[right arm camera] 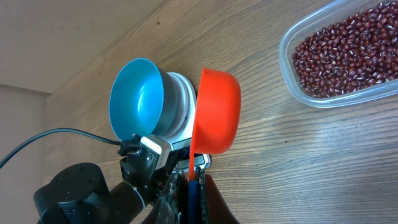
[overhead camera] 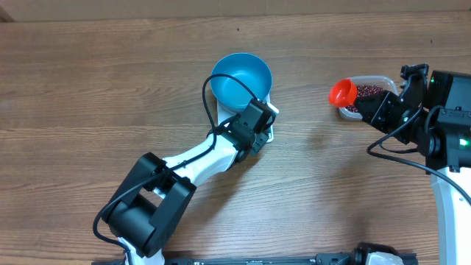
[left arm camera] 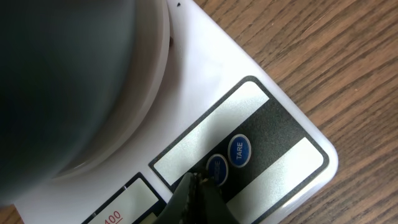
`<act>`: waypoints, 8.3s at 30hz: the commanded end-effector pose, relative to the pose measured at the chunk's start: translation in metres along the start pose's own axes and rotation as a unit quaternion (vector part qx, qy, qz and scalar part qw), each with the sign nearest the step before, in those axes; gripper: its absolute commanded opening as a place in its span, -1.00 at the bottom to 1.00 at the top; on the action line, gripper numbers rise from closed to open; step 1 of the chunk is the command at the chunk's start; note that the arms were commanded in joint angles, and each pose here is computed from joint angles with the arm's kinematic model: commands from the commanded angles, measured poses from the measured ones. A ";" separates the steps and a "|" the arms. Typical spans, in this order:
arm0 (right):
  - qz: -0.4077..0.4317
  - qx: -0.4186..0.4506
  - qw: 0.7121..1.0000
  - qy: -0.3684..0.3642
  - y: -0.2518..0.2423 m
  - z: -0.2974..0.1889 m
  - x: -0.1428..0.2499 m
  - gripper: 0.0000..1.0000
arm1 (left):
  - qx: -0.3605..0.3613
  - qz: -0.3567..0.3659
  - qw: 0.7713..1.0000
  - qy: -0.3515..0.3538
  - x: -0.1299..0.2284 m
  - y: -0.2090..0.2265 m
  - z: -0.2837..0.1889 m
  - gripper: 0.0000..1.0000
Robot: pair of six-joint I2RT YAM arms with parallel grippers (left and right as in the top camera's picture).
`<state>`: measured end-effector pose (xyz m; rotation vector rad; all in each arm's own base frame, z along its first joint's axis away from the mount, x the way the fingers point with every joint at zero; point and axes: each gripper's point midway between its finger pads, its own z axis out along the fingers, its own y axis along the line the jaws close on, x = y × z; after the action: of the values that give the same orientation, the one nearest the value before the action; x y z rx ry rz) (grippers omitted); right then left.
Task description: Scoop item into bowl and weigh 150g on scale
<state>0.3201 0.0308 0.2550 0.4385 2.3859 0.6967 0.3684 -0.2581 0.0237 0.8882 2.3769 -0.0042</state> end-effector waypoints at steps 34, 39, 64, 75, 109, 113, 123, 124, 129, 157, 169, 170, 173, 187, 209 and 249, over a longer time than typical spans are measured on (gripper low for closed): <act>-0.007 0.006 1.000 -0.015 0.002 -0.008 -0.007 -0.92 | -0.005 0.030 1.000 0.008 0.008 0.005 0.007 -0.92; -0.007 0.006 1.000 -0.015 0.002 -0.008 -0.007 -0.92 | -0.003 0.033 0.999 0.029 0.021 0.001 0.019 -0.91; -0.009 0.005 1.000 -0.018 0.003 -0.008 -0.009 -0.93 | -0.008 0.027 1.000 -0.014 -0.022 0.015 -0.040 -0.92; -0.009 0.005 1.000 -0.018 0.003 -0.008 -0.009 -0.92 | 0.032 0.016 0.997 -0.071 -0.045 0.014 -0.117 -0.92; -0.004 0.008 1.000 -0.009 0.001 -0.008 -0.004 -0.93 | 0.074 -0.114 0.987 -0.086 -0.049 0.009 -0.151 0.91; -0.002 0.010 1.000 -0.006 0.000 -0.008 -0.003 -0.93 | 0.074 -0.114 0.987 -0.086 -0.049 0.009 -0.151 0.99; -0.002 0.010 1.000 -0.005 0.000 -0.008 -0.002 -0.92 | 0.075 -0.127 0.985 -0.085 -0.049 0.009 -0.150 0.99; -0.002 0.010 1.000 -0.005 0.000 -0.008 -0.002 -0.92 | 0.075 -0.127 0.985 -0.085 -0.049 0.009 -0.150 0.99; -0.002 0.010 1.000 -0.005 0.000 -0.008 -0.002 -0.93 | 0.075 -0.133 0.984 -0.096 -0.054 0.010 -0.151 0.99; -0.001 0.011 1.000 -0.003 0.000 -0.008 -0.001 -0.92 | 0.071 -0.079 0.992 -0.074 -0.047 0.005 -0.126 -0.92; -0.001 0.011 1.000 -0.004 0.000 -0.008 -0.001 -0.92 | 0.068 -0.034 0.997 -0.015 -0.023 -0.006 -0.067 -0.92; -0.001 0.011 1.000 -0.003 0.000 -0.008 -0.001 -0.92 | 0.066 -0.028 0.997 -0.016 -0.023 -0.006 -0.062 -0.92; -0.001 0.011 1.000 -0.003 0.000 -0.008 -0.001 -0.93 | 0.065 -0.012 0.998 -0.021 -0.025 -0.008 -0.051 -0.92; -0.001 0.011 1.000 -0.003 0.000 -0.008 -0.001 -0.93 | 0.014 0.009 1.000 0.005 -0.008 0.005 -0.011 -0.91; 0.000 0.011 1.000 -0.002 0.000 -0.008 -0.001 -0.92 | 0.010 0.010 1.000 0.005 -0.007 0.010 -0.003 -0.92; 0.000 0.012 1.000 0.001 -0.001 -0.008 0.001 -0.93 | 0.026 0.012 0.999 0.016 0.000 0.002 0.004 -0.92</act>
<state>0.3118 0.0299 0.2471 0.4662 2.4310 0.6834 0.3693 -0.2550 0.0210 0.9268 2.4147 -0.0356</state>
